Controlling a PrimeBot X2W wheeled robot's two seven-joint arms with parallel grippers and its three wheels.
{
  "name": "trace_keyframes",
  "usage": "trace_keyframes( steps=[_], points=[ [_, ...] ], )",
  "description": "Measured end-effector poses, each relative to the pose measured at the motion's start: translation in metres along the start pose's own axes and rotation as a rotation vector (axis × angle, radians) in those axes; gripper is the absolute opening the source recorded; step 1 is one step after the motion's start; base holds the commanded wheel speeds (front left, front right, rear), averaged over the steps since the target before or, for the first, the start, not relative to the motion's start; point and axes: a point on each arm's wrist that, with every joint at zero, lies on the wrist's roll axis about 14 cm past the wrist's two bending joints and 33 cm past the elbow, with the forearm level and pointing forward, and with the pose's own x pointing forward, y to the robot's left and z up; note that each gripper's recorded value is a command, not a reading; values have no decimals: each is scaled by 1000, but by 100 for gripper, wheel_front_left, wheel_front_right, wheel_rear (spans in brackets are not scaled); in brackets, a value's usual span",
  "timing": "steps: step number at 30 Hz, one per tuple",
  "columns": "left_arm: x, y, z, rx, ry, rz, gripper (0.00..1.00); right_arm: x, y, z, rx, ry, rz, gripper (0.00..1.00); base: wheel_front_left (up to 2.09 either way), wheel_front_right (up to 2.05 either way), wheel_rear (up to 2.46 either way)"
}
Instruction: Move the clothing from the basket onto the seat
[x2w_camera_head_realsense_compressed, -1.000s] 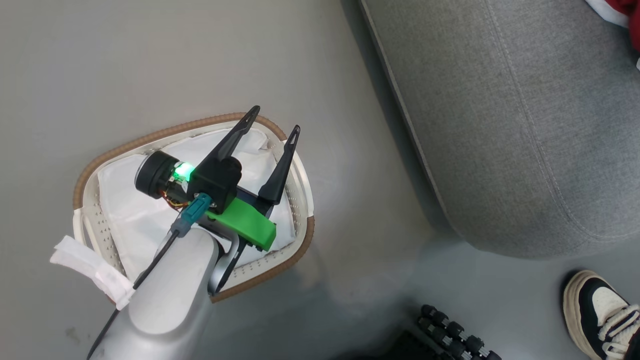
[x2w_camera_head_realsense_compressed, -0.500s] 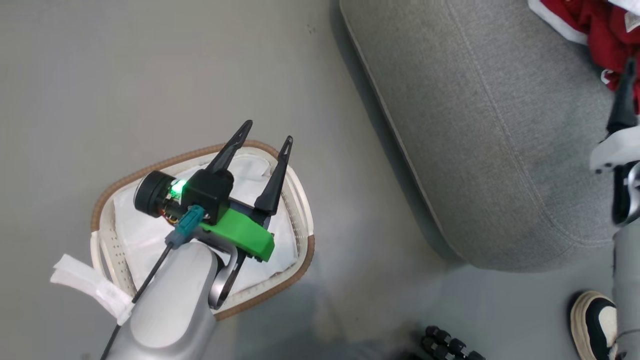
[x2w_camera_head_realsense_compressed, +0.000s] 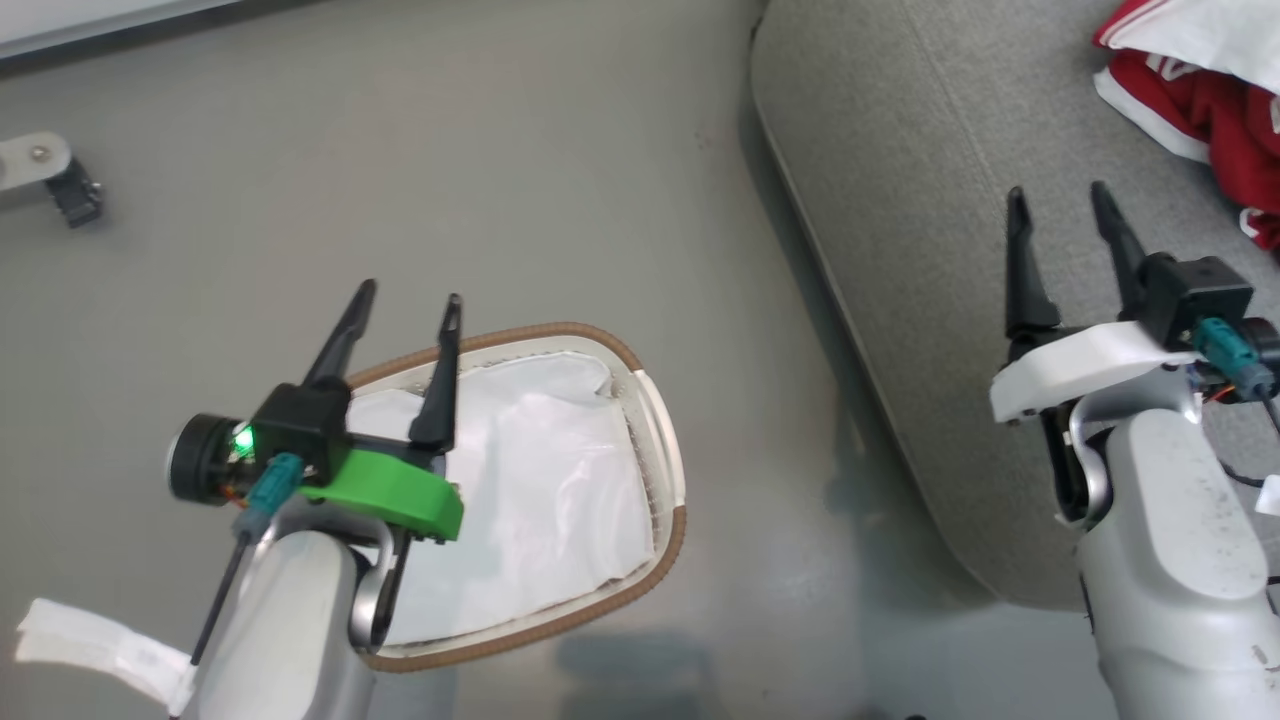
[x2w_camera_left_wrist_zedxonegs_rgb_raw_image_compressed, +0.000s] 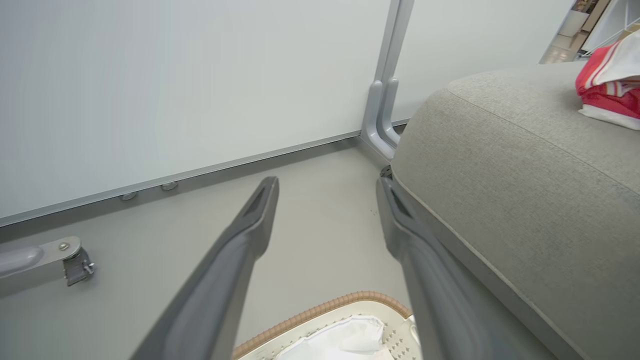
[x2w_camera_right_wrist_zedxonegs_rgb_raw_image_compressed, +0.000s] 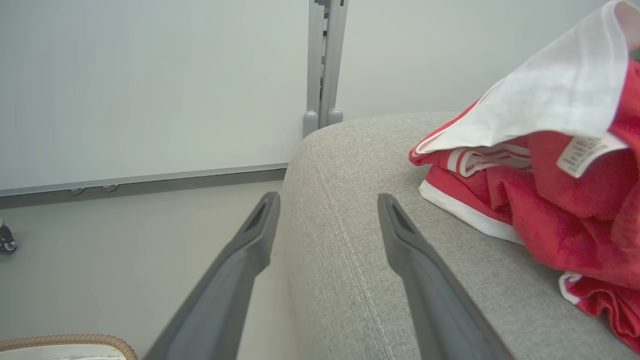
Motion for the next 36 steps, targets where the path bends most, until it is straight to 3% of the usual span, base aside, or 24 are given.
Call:
trace_keyframes(
  steps=[9, 18, 36],
  points=[
    [-45, 67, 18, 23, -27, 264, 100, 0, 84, 1, 63, -12, 214, 100, 0, 0, 0],
    [-94, 100, 39, 47, -70, 425, 100, -13, 133, 22, 113, -61, 344, 100, 0, 0, 0],
    [-145, 85, 41, 5, -81, 446, 100, -57, 133, 26, 154, -54, 357, 100, 0, 0, 0]
  ],
)
